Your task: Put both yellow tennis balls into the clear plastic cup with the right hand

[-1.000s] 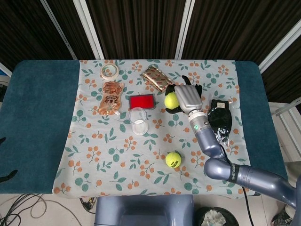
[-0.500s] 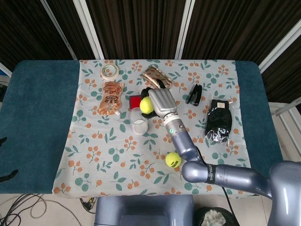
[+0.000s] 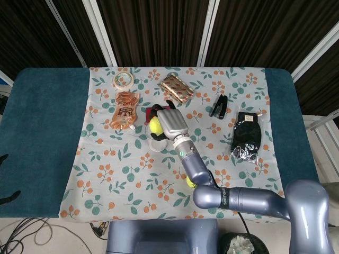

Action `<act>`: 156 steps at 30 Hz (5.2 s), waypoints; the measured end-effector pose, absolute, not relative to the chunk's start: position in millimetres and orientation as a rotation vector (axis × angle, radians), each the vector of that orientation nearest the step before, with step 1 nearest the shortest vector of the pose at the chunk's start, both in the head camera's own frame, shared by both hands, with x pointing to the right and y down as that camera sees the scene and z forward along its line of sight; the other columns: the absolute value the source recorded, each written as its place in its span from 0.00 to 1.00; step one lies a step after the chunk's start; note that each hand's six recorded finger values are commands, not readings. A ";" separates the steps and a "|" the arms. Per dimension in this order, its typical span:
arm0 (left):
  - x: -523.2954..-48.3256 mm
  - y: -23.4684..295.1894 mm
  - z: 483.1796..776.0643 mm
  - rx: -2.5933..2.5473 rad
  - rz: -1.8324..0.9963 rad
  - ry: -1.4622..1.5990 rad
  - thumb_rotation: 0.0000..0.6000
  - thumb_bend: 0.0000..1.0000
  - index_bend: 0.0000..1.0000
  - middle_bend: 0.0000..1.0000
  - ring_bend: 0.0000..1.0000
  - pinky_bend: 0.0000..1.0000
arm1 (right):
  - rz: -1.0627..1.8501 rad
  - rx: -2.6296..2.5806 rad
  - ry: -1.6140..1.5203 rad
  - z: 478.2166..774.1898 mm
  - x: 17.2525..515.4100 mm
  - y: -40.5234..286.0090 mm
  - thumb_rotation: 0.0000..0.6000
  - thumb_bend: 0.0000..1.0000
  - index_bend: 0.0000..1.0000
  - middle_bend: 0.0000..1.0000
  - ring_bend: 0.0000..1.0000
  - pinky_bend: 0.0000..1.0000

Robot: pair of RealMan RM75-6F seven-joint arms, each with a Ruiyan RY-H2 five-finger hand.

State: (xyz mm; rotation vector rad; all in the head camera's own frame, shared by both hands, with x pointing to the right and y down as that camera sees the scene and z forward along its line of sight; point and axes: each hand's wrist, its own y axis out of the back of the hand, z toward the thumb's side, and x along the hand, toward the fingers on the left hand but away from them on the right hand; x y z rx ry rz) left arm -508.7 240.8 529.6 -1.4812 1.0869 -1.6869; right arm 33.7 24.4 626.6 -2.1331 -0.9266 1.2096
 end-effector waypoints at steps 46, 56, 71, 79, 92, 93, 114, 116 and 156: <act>-507.2 243.5 533.2 -1.467 -1.727 1.065 1.00 0.04 0.15 0.00 0.00 0.05 | 1.337 -2.175 -0.938 619.8 230.1 183.0 1.00 0.24 0.21 0.07 0.15 0.00; -507.2 243.6 533.8 -1.472 -1.733 1.064 1.00 0.04 0.15 0.00 0.00 0.06 | 1.341 -2.269 -0.880 642.5 213.4 220.4 1.00 0.24 0.21 0.07 0.14 0.00; -508.5 243.1 534.4 -1.470 -1.742 1.064 1.00 0.04 0.16 0.00 0.00 0.06 | 1.405 -2.251 -0.855 678.9 197.0 228.3 1.00 0.24 0.21 0.09 0.18 0.00; -509.2 242.7 534.1 -1.468 -1.744 1.066 1.00 0.04 0.17 0.00 0.00 0.06 | 1.428 -2.235 -0.836 688.0 190.5 227.8 1.00 0.24 0.29 0.22 0.32 0.00; -510.6 242.0 533.2 -1.466 -1.744 1.075 1.00 0.04 0.17 0.00 0.00 0.06 | 1.465 -2.195 -0.898 694.7 184.4 217.1 1.00 0.60 0.53 0.38 0.57 0.17; -510.8 241.9 533.0 -1.466 -1.744 1.076 1.00 0.04 0.17 0.00 0.00 0.06 | 1.466 -2.190 -0.902 694.4 184.7 216.0 1.00 0.61 0.55 0.39 0.57 0.21; -511.0 242.2 533.2 -1.473 -1.748 1.076 1.00 0.04 0.18 0.00 0.00 0.06 | 1.290 -2.006 -1.072 628.7 183.3 80.7 1.00 0.61 0.56 0.40 0.55 0.01; -511.3 242.1 533.2 -1.472 -1.749 1.078 1.00 0.04 0.19 0.00 0.00 0.06 | 1.282 -1.975 -1.085 621.8 180.0 60.6 1.00 0.61 0.56 0.40 0.52 0.01; -513.2 242.2 533.9 -1.484 -1.762 1.078 1.00 0.04 0.21 0.00 0.00 0.06 | 1.243 -2.278 -1.012 614.6 44.5 32.6 1.00 0.38 0.26 0.18 0.23 0.00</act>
